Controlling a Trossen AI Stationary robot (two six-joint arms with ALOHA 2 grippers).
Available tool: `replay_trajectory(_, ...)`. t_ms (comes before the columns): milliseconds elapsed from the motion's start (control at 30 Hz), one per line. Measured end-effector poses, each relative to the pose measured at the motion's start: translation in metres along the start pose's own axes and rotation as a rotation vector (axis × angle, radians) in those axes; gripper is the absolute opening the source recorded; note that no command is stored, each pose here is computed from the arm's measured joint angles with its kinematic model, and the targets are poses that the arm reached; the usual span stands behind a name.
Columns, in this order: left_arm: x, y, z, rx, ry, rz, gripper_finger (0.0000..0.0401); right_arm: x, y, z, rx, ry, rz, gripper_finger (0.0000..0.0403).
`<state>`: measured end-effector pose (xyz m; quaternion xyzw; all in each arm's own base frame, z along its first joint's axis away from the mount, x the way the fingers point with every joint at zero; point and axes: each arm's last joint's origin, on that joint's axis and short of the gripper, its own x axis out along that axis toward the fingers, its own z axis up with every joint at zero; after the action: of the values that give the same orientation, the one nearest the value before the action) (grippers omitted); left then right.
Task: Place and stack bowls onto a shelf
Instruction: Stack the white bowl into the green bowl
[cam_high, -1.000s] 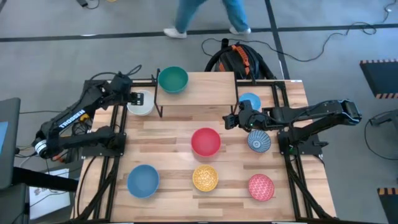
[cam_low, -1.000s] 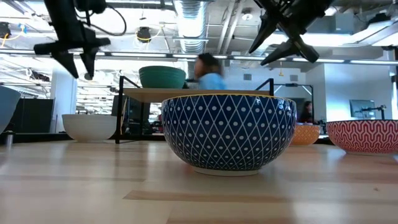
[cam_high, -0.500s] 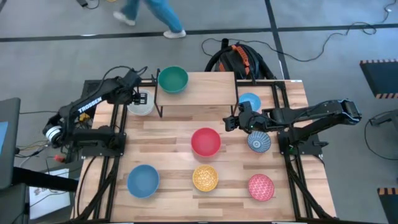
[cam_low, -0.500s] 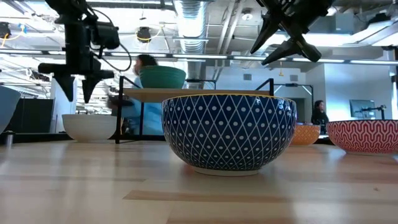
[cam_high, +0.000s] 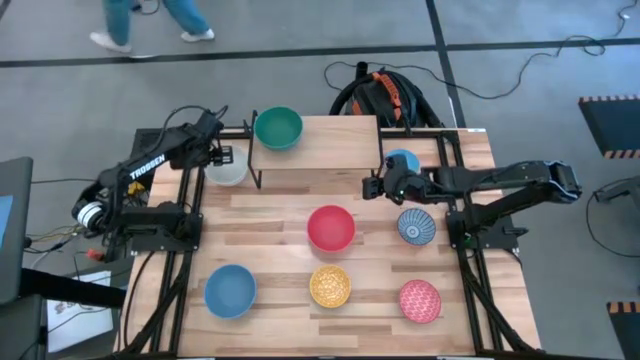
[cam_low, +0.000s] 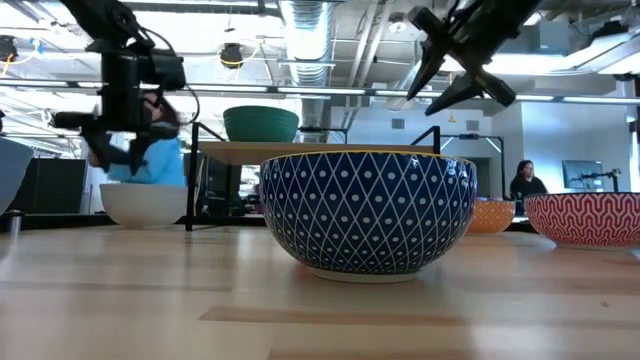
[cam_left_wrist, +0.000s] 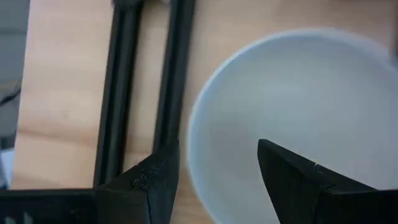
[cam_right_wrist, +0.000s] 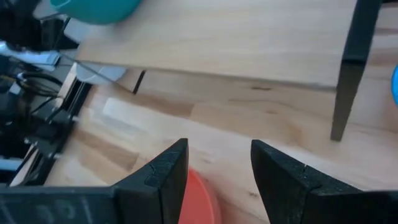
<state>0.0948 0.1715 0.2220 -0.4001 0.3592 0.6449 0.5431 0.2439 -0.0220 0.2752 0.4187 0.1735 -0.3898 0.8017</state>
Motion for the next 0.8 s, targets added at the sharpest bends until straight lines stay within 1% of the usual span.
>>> replay_trajectory(67,0.010,0.003,-0.007,-0.041,0.027,0.011,0.0199,0.001,-0.001,0.003,0.002,-0.008,-0.008,0.0201)
replay_trajectory(233,0.029,0.006,-0.020,-0.108,0.057,-0.015,0.0186,0.003,-0.003,0.007,-0.015,-0.017,-0.018,0.0200)
replay_trajectory(433,0.037,0.007,-0.025,-0.122,0.037,-0.023,0.0160,0.005,-0.005,0.010,-0.026,-0.020,-0.027,0.0200)
replay_trajectory(600,0.042,0.007,-0.027,-0.127,0.016,-0.033,0.0124,0.007,-0.007,0.013,-0.023,-0.005,-0.026,0.0200)
replay_trajectory(800,0.042,0.007,-0.026,-0.101,-0.016,-0.014,0.0065,0.007,-0.007,0.013,-0.023,0.004,-0.021,0.0200)
